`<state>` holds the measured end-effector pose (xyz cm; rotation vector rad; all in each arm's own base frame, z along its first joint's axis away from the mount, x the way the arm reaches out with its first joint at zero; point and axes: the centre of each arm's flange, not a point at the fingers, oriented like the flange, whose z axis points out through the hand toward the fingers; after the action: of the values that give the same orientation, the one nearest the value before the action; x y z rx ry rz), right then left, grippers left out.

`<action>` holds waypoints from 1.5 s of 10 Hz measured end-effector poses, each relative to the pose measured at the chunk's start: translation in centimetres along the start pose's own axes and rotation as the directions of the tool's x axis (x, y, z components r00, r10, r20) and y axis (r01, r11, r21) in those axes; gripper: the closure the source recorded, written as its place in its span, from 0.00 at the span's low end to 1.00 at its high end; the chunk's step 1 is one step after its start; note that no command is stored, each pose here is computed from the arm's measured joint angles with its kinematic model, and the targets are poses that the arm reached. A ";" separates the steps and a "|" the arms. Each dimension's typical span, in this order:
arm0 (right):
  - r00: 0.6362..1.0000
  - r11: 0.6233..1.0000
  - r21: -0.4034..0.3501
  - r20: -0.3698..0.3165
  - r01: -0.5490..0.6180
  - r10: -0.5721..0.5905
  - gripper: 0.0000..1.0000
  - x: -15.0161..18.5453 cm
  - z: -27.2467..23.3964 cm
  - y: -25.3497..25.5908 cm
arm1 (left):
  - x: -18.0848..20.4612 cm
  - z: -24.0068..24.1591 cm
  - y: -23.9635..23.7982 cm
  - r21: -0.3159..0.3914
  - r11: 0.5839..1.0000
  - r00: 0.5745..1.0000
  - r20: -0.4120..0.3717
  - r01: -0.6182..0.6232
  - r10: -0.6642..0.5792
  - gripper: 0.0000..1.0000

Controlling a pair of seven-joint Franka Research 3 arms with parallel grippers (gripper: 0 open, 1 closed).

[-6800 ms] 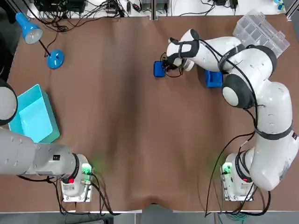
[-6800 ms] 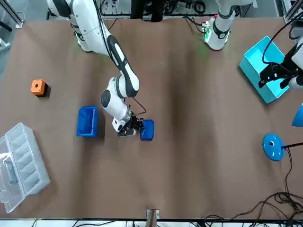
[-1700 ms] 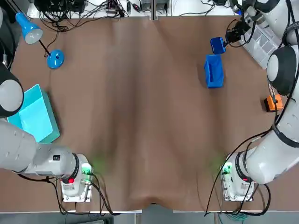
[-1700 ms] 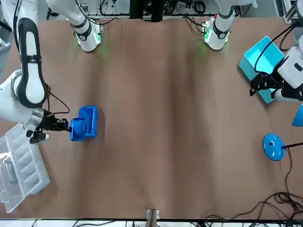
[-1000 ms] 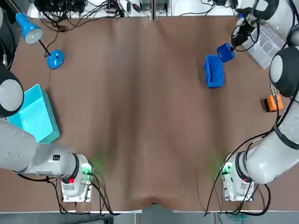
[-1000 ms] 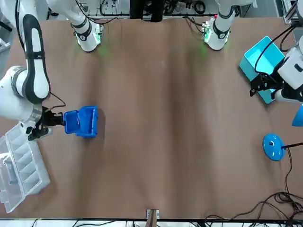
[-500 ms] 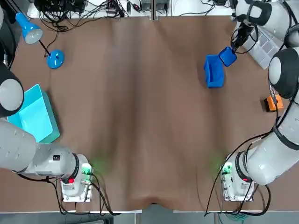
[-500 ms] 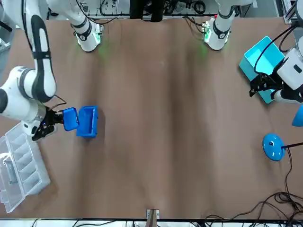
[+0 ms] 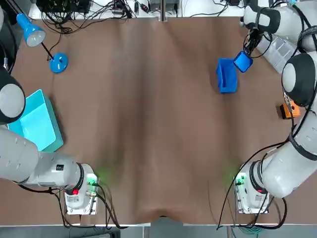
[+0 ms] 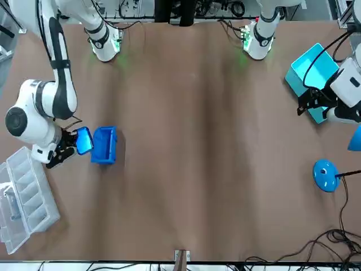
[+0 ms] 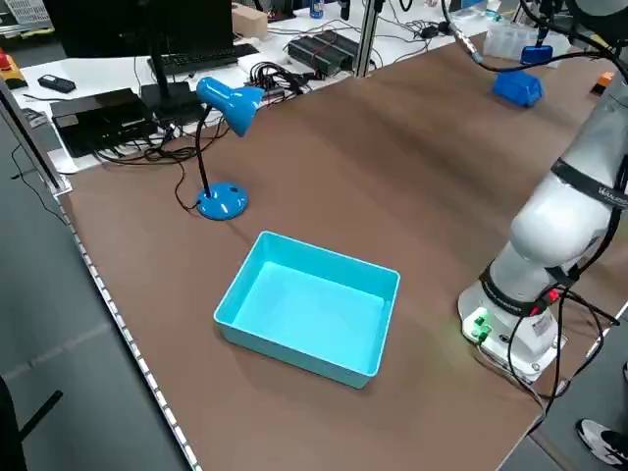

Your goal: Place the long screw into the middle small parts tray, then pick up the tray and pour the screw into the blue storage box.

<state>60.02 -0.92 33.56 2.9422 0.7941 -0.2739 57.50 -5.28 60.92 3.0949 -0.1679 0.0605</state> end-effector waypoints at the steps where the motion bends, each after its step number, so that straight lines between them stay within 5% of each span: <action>1: 1.000 0.999 -0.021 0.012 0.024 -0.024 0.98 0.4 -0.1 -0.6 | 0.0 0.0 0.0 0.000 1.000 1.000 0.000 0.000 0.000 0.00; 8: 0.995 0.972 -0.230 0.093 0.047 -0.026 0.98 3.3 -0.4 -4.8 | 0.0 0.1 -0.1 0.000 1.000 1.000 0.002 0.002 -0.002 0.00; 15: 0.993 0.940 -0.342 0.103 -0.014 0.052 0.98 4.5 -0.7 -6.9 | 0.1 0.1 -0.3 0.000 1.000 1.000 0.001 0.005 -0.005 0.00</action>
<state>60.41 7.31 33.15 2.5884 0.6965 -0.2645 57.59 -4.98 60.82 3.0955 -0.1598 0.0581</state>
